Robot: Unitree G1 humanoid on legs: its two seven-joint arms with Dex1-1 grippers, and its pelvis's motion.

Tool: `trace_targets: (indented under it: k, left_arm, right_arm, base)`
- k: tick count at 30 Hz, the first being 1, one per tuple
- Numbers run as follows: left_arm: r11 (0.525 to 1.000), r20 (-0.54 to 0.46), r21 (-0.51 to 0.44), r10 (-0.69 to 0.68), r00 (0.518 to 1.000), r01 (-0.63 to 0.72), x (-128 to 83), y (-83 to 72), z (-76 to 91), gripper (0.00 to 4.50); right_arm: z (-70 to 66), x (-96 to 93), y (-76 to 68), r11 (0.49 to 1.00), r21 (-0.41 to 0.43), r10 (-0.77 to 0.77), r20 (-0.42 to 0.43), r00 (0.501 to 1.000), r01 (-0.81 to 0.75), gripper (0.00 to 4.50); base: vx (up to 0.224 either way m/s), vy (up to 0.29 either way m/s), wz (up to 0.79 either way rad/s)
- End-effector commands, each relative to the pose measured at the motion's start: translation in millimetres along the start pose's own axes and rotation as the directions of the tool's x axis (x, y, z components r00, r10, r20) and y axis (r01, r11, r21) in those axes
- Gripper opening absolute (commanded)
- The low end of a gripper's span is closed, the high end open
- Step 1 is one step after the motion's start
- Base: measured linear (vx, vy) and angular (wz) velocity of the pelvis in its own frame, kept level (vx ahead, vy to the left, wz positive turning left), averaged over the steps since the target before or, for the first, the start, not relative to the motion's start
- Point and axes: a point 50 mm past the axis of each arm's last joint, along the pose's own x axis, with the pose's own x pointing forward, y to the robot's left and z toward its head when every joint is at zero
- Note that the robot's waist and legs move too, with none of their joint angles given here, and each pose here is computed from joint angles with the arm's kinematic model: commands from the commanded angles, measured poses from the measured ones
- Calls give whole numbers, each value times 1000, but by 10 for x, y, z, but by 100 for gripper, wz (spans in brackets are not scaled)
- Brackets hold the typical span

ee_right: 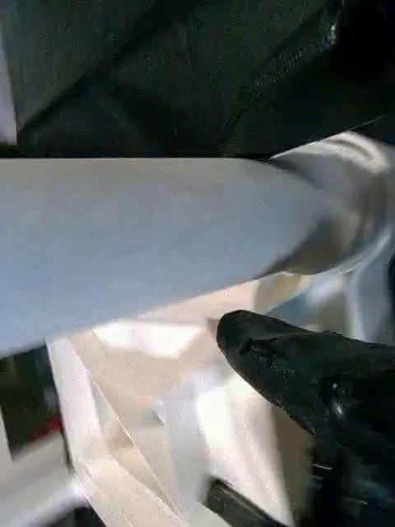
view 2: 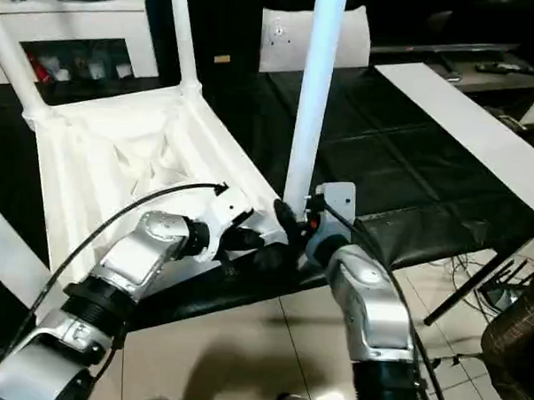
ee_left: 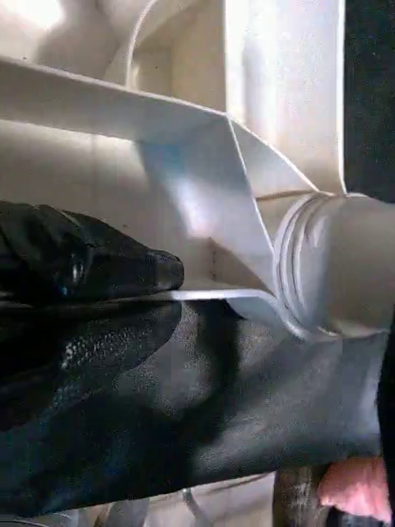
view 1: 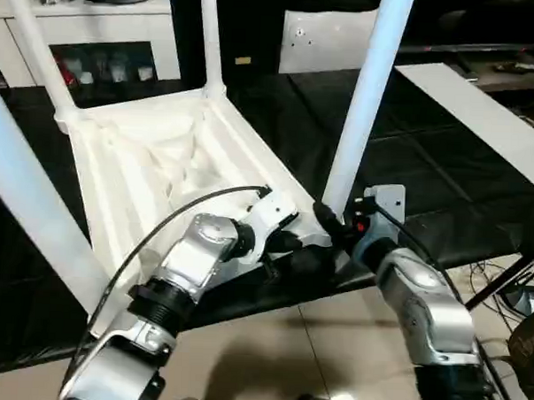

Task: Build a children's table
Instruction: Rotate leg to tighten

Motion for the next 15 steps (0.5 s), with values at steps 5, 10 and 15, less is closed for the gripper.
trace_targets:
  k: [5,10,15]
  left_arm:
    - [982,58,175,-88,994,76,-214,102,78,0]
    - [970,47,208,-137,989,125,-288,136,16,0]
    - [904,-15,263,-346,938,337,-405,83,-26,0]
  right_arm:
    - [-50,-177,98,977,-62,203,-28,979,-205,390]
    - [-22,-301,68,966,-82,245,-22,969,-246,432]
    - [52,-392,38,938,-124,321,-37,946,-323,446]
  base:
    - [0,0,0]
    - [0,0,0]
    - [0,0,0]
